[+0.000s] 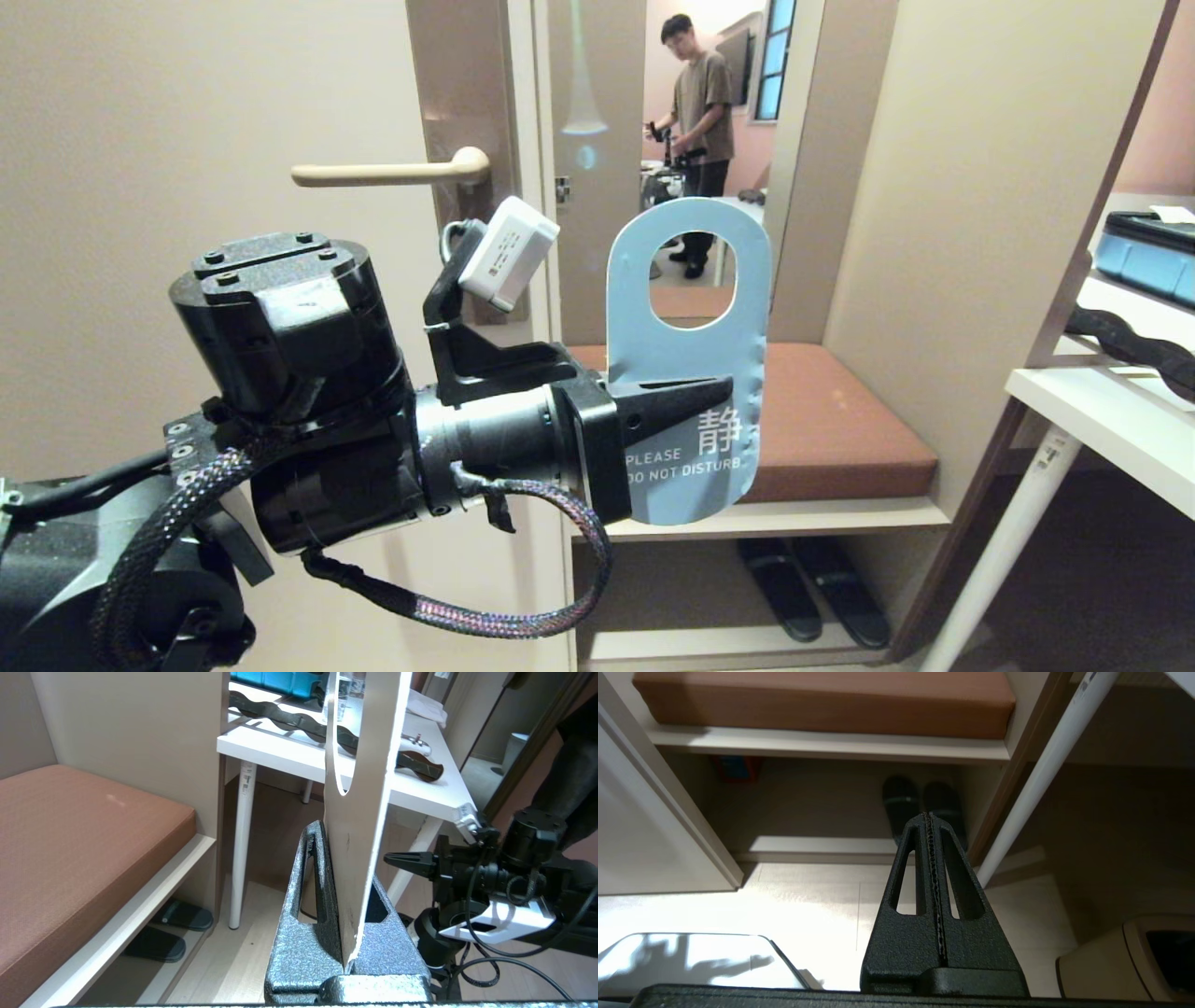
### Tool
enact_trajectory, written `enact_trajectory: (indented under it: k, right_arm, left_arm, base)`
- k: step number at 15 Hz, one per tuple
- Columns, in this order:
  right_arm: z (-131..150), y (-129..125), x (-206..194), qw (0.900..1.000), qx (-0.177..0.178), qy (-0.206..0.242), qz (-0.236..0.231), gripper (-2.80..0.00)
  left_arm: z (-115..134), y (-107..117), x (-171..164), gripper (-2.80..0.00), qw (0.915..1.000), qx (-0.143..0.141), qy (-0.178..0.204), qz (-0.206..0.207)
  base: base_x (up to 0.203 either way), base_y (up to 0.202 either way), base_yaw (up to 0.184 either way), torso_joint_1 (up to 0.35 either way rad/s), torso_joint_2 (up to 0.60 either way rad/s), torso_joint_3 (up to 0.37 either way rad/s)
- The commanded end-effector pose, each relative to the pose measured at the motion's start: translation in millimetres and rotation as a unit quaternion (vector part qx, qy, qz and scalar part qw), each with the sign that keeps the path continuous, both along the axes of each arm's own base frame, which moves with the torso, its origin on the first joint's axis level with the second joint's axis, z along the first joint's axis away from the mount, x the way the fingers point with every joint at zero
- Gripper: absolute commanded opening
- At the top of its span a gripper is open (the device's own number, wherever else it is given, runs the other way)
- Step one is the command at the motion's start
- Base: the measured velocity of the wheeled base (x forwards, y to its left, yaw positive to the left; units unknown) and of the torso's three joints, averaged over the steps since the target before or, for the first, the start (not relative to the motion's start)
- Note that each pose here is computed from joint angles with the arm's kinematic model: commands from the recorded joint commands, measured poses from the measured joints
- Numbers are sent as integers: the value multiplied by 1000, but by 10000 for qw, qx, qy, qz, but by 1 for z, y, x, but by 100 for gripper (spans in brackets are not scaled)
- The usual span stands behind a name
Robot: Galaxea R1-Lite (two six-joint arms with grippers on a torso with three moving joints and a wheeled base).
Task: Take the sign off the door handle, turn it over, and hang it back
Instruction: Hang the sign back with the other side facing out
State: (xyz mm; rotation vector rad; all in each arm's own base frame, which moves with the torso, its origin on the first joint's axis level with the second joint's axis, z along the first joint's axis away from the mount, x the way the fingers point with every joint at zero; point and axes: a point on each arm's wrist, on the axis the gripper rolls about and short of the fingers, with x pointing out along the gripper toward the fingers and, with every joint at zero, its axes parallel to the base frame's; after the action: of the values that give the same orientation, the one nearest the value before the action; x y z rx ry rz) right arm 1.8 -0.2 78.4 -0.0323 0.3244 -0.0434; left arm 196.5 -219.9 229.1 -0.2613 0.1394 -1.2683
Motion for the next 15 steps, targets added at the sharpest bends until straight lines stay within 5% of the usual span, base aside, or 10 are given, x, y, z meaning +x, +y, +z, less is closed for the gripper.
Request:
enact_trajectory:
  k: [1, 15]
  right_arm:
    - [0, 0, -3, 9999, -14, -170, 6, -280]
    - [0, 0, -4, 9996, -32, -266, 11, -280]
  left_arm:
    - [0, 0, 1, -280, 10000, -12, 2, 0]
    - [12, 14, -12, -280, 9998, -158, -139, 4]
  base:
    - [0, 0, 0, 0, 0, 0]
    - [0, 0, 0, 0, 0, 0]
